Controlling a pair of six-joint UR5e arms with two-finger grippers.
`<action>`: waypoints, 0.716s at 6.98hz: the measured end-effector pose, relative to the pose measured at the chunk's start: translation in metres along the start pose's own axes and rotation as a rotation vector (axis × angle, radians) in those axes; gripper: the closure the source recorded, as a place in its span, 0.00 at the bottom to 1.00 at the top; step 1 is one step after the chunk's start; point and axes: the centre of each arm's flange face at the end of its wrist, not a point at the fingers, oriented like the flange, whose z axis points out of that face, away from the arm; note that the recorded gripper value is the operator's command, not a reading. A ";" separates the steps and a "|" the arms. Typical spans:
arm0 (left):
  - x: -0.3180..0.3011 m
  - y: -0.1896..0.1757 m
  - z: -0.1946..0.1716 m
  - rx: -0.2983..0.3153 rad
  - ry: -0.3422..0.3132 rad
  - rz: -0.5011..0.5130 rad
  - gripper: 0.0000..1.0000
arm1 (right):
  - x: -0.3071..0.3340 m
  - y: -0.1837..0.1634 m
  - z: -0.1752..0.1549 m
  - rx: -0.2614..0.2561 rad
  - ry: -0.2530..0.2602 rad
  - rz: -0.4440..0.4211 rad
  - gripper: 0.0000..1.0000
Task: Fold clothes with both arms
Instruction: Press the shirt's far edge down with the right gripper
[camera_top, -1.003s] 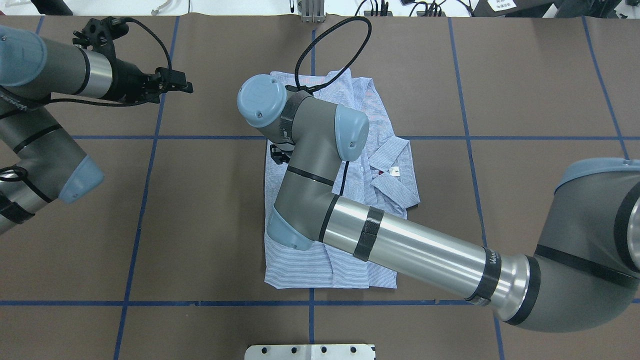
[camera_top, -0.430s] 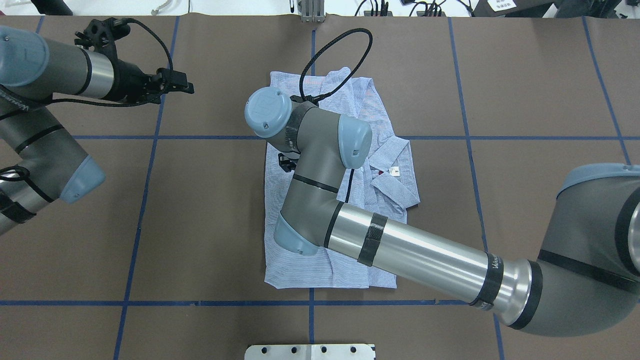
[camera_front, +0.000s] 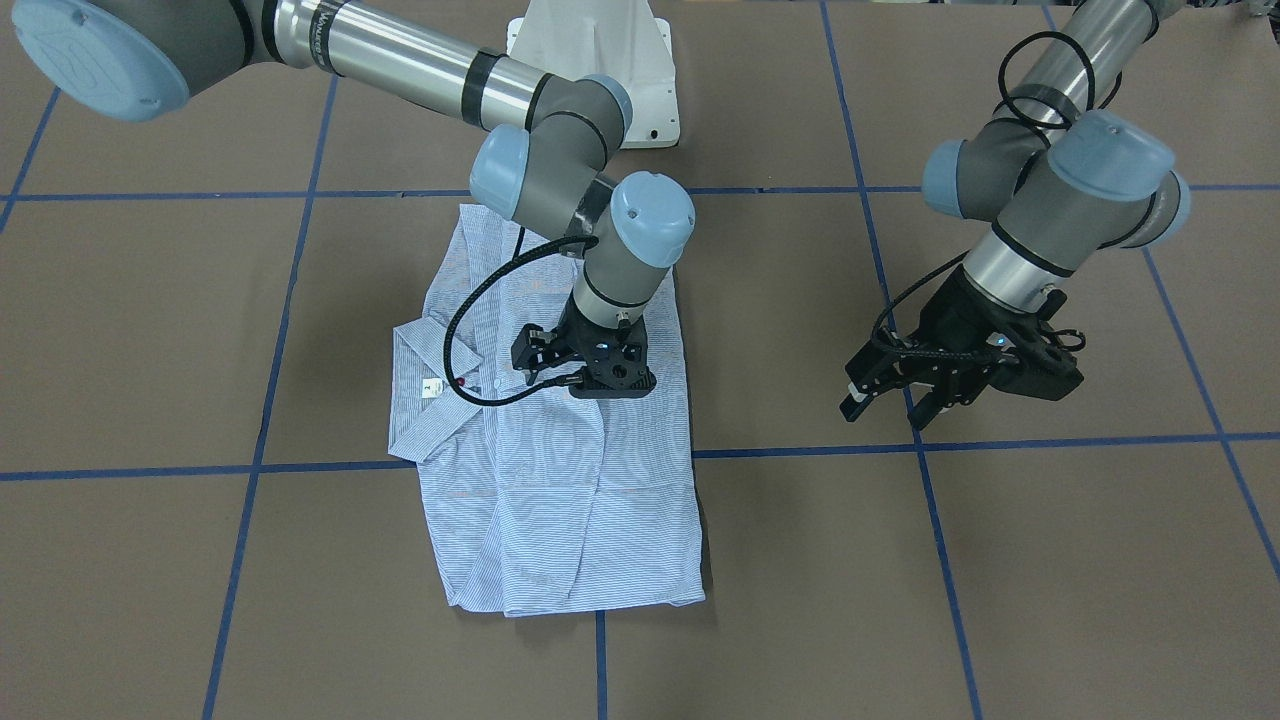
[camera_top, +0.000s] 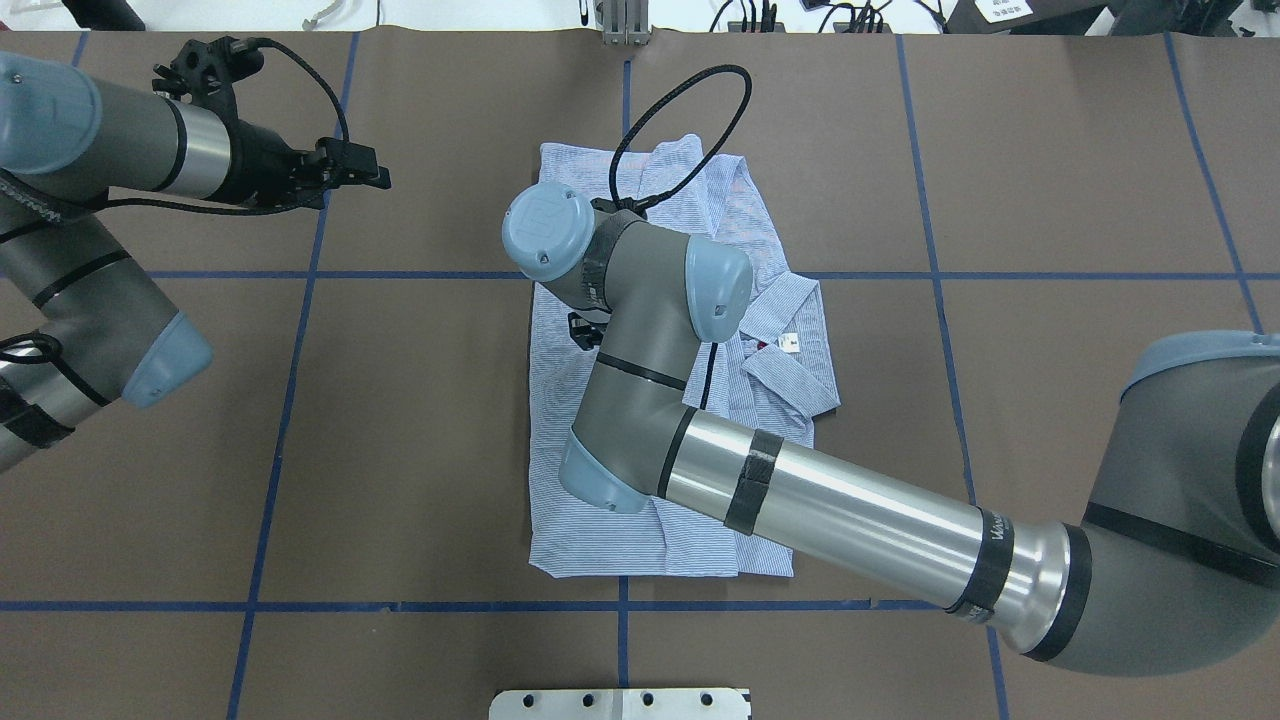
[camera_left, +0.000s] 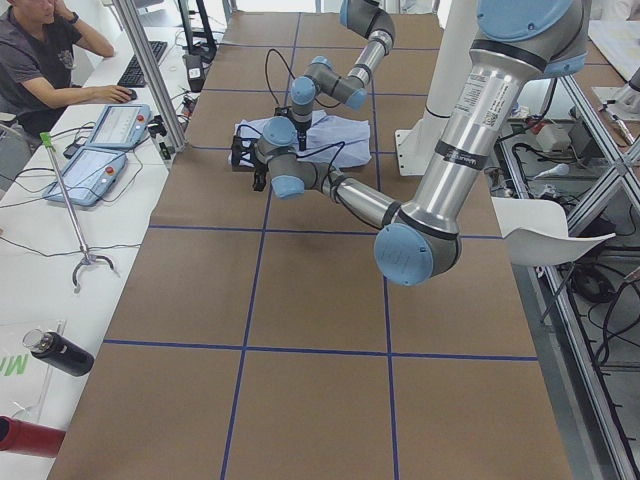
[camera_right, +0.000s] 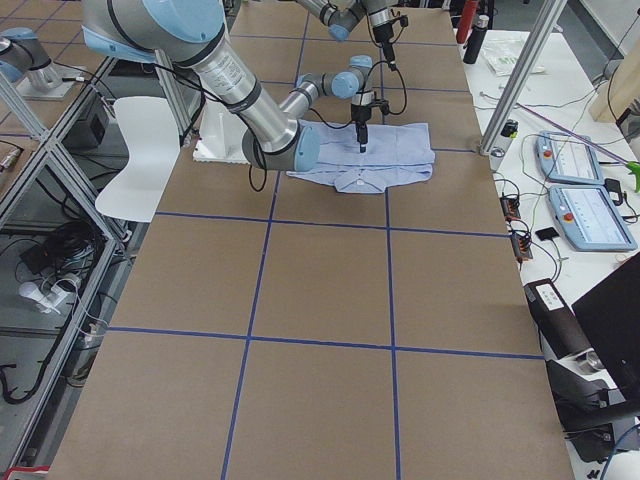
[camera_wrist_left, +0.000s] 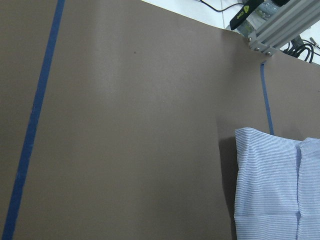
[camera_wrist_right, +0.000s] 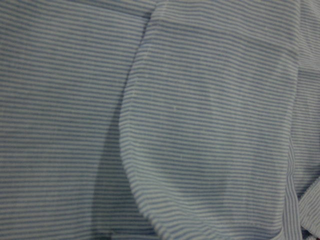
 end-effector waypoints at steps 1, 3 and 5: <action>0.000 0.000 0.000 0.000 0.000 0.000 0.00 | 0.000 0.001 -0.001 -0.003 0.001 0.000 0.34; 0.001 0.000 0.000 0.000 0.001 0.001 0.00 | 0.001 0.001 -0.005 -0.013 0.015 -0.002 0.41; 0.001 0.000 0.000 0.000 0.002 0.001 0.00 | 0.006 0.003 -0.011 -0.026 0.037 -0.012 0.41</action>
